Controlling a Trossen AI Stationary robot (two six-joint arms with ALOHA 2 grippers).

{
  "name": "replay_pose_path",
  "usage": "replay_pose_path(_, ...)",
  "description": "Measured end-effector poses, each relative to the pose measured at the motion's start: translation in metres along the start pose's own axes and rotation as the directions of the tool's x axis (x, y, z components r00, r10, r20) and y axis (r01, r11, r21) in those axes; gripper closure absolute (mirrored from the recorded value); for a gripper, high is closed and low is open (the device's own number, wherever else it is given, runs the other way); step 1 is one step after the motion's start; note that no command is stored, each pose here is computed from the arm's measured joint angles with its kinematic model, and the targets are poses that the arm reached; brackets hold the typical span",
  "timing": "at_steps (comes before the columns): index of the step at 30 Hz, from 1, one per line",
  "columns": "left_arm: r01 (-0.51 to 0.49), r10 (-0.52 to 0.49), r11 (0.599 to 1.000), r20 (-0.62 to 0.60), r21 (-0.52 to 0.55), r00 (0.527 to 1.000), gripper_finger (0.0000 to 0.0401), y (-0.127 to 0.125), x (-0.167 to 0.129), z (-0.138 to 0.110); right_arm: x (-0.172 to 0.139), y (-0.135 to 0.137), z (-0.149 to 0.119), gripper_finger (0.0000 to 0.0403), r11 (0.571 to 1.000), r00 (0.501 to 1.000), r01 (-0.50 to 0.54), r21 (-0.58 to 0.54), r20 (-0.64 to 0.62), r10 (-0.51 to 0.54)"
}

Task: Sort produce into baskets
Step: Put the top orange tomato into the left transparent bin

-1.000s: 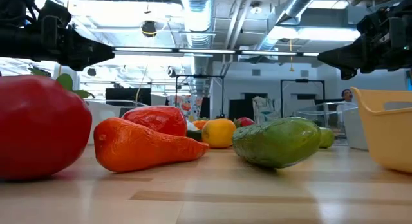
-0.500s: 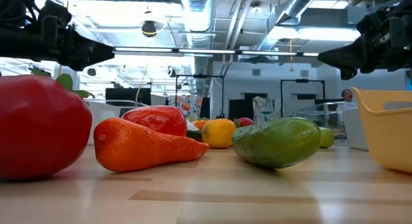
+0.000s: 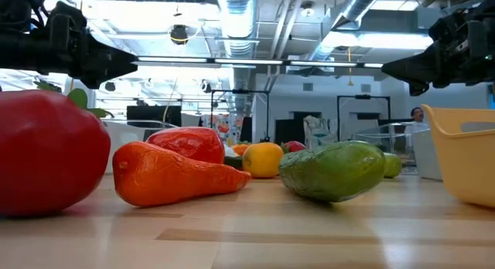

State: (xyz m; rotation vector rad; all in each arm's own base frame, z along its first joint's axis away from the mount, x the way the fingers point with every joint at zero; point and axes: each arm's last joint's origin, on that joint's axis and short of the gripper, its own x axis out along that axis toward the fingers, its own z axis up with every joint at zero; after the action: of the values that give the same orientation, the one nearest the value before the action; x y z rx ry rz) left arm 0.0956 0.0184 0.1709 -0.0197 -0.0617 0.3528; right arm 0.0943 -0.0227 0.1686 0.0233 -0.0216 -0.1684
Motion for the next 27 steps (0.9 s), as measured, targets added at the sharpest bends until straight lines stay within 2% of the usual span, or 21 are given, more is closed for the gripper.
replay_pose_path(5, 0.000, 0.000, 1.000, 0.000, -0.004, 1.000, 0.0184, 0.000, 0.000, 0.000, 0.000, 0.000, 0.000, 0.0356, 1.000, 1.000, 0.000, 0.000, 0.000, 0.000)
replay_pose_path(17, 0.004, 0.001, 0.992, 0.037, -0.124, 0.999, 0.0184, 0.000, 0.000, 0.004, 0.000, 0.000, 0.000, 0.0356, 1.000, 1.000, 0.000, 0.000, 0.000, 0.000)
replay_pose_path(21, -0.039, 0.047, 0.989, 0.054, -0.143, 0.997, 0.0184, 0.001, 0.000, 0.014, 0.000, 0.000, 0.000, 0.0356, 1.000, 1.000, 0.000, 0.000, 0.000, 0.000)
replay_pose_path(25, -0.110, 0.120, 0.983, 0.060, -0.145, 0.991, 0.0184, 0.002, 0.005, 0.040, 0.000, 0.000, 0.000, 0.0356, 1.000, 1.000, 0.000, 0.000, 0.000, 0.000)
replay_pose_path(27, -0.132, 0.136, 0.982, 0.024, -0.132, 0.990, 0.0184, 0.000, 0.011, 0.051, 0.000, 0.000, 0.000, 0.0356, 1.000, 1.000, 0.000, 0.000, 0.000, 0.000)
